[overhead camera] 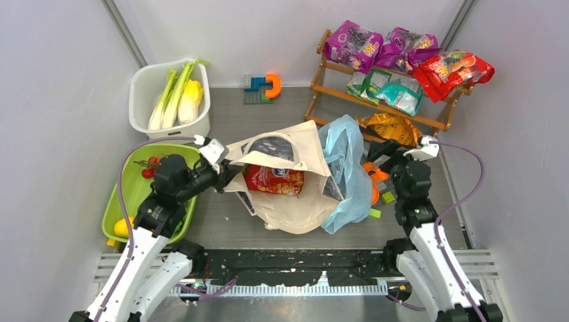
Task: Untie the knot of the grocery bags and take out the mixed food
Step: Adjust the potato chip on the shelf, then pick up the potato chip from the takeout bag.
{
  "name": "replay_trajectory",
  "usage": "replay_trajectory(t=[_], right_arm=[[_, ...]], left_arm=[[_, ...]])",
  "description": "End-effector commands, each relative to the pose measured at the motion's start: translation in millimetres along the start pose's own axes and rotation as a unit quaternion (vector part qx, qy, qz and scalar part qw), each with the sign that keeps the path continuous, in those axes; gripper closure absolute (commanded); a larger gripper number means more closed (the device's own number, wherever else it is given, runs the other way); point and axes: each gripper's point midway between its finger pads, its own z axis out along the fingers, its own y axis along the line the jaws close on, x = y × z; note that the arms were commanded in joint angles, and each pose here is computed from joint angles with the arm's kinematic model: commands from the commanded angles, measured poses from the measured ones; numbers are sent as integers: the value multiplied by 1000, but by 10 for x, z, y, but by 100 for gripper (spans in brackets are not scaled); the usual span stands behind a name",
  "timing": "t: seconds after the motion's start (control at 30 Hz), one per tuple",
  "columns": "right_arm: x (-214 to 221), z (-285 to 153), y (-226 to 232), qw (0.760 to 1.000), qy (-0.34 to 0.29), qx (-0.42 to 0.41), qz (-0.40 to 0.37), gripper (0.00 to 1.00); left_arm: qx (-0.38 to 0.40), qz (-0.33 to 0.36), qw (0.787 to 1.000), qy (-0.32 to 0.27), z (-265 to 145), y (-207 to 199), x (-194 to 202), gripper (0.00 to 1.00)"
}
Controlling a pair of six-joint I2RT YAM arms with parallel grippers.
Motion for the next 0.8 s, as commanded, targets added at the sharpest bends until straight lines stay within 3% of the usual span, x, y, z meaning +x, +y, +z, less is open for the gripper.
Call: replay_trajectory(t=[0.0, 0.13, 0.27, 0.53, 0.57, 0.6, 0.67, 0.73, 0.77], right_arm=[[-110, -581, 951, 971, 20, -235, -44, 1], [-165, -1109, 1510, 924, 25, -376, -71, 0], [-156, -1578, 1962, 869, 44, -483, -98, 7], [112, -2338, 2752, 782, 65, -591, -187, 18], [182, -2316, 2834, 788, 63, -579, -197, 18], [289, -2466, 2903, 773, 71, -596, -204, 18], [552, -2529, 3022, 765, 82, -599, -222, 19], [810, -2451, 3078, 787, 101, -570, -214, 19], [985, -2323, 3058, 814, 117, -534, -198, 19]], left_arm=[[20, -14, 1000, -10, 0, -104, 51, 100], [27, -16, 999, -14, -25, -150, 87, 100], [53, -11, 998, -25, -101, -265, -6, 100], [55, -46, 997, -19, -172, -309, -174, 100], [50, -48, 997, -18, -181, -295, -184, 100], [48, -49, 997, -18, -197, -294, -207, 100], [46, -51, 997, -21, -222, -300, -232, 100], [51, -48, 997, -21, -246, -323, -237, 100], [53, -47, 997, -18, -254, -334, -220, 100]])
